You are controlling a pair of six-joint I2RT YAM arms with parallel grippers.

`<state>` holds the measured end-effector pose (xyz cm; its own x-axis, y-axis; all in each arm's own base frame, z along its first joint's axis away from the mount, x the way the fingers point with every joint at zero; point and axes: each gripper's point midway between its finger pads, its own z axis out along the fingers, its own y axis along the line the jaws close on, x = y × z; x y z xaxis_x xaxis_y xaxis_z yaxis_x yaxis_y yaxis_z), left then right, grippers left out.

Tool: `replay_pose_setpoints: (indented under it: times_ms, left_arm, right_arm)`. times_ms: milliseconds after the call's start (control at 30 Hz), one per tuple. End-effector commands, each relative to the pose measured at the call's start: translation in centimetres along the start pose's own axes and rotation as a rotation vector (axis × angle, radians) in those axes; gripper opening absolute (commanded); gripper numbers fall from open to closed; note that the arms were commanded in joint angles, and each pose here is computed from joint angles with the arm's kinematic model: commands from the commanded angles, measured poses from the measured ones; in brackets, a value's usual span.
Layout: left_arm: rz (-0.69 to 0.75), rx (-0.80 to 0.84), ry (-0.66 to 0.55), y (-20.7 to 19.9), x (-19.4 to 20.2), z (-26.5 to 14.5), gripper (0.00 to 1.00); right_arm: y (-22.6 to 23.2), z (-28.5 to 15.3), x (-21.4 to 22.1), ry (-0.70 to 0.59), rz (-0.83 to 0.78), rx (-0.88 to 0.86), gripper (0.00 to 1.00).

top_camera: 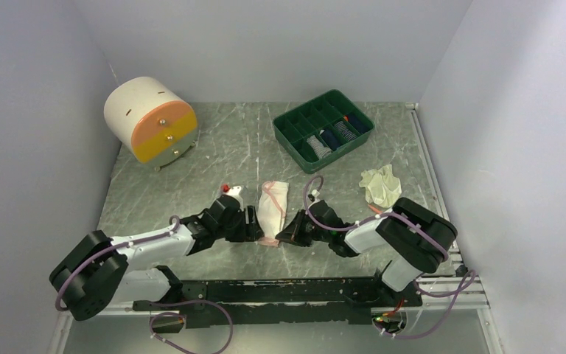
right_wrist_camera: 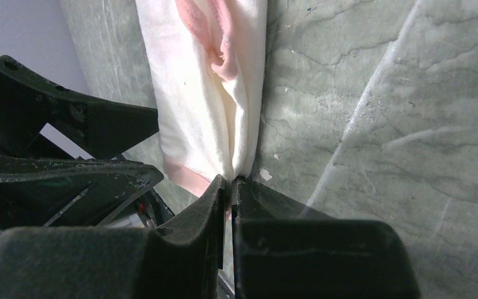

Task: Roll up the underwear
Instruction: Roll the underwear to the center of the board.

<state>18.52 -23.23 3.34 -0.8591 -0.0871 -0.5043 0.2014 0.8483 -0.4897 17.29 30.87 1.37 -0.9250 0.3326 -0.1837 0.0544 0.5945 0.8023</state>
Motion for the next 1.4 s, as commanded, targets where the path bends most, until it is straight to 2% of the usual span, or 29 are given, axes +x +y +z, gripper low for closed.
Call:
replay_pose_setpoints:
  times_ms: [0, 67, 233, 500, 733, 800, 967, 1067, 1133, 1233, 1367]
  left_arm:
    - [-0.091, 0.004, 0.035, 0.5, 1.7, 0.7, 0.68]
    - [-0.132, 0.006, 0.029, 0.8, 2.0, 1.0, 0.66]
    - [-0.236, 0.038, 0.065, 0.7, 3.5, 1.6, 0.50]
    - [-0.320, 0.074, 0.087, 1.3, 5.5, 1.3, 0.49]
    - [-0.298, 0.053, 0.080, 1.5, 5.2, 1.3, 0.34]
    - [-0.276, 0.079, 0.073, 0.9, 4.8, 1.4, 0.29]
    - [-0.241, 0.084, 0.065, 0.5, 4.1, 1.5, 0.06]
    - [-0.228, 0.078, 0.057, 0.6, 3.9, 1.4, 0.05]
    - [-0.213, 0.077, 0.055, 0.6, 3.8, 1.3, 0.05]
    - [-0.198, 0.038, 0.045, 1.3, 3.7, 1.0, 0.05]
    - [-0.184, -0.048, 0.034, 3.4, 4.0, 0.4, 0.05]
  right_arm:
    - [-6.5, -0.6, 1.8, 0.042, -0.005, 0.210, 0.03]
    - [-6.5, -0.6, 1.9, 0.046, -0.004, 0.211, 0.03]
    - [-6.5, -0.5, 2.1, 0.059, 0.001, 0.204, 0.03]
    - [-6.2, -0.5, 2.1, 0.065, -0.010, 0.200, 0.03]
    - [-5.4, -0.4, 1.9, 0.077, -0.045, 0.166, 0.04]
    - [-4.6, -0.7, 1.3, 0.071, -0.115, 0.130, 0.09]
    - [-1.4, -1.2, 0.9, 0.129, -0.345, 0.019, 0.37]
    - [-0.2, -1.4, -0.5, 0.105, -0.453, 0.035, 0.46]
    - [0.9, -1.8, -1.8, 0.058, -0.535, 0.038, 0.47]
    - [2.9, -2.6, -4.4, -0.060, -0.636, 0.045, 0.49]
    - [6.4, -3.1, -6.5, -0.210, -0.862, -0.046, 0.60]
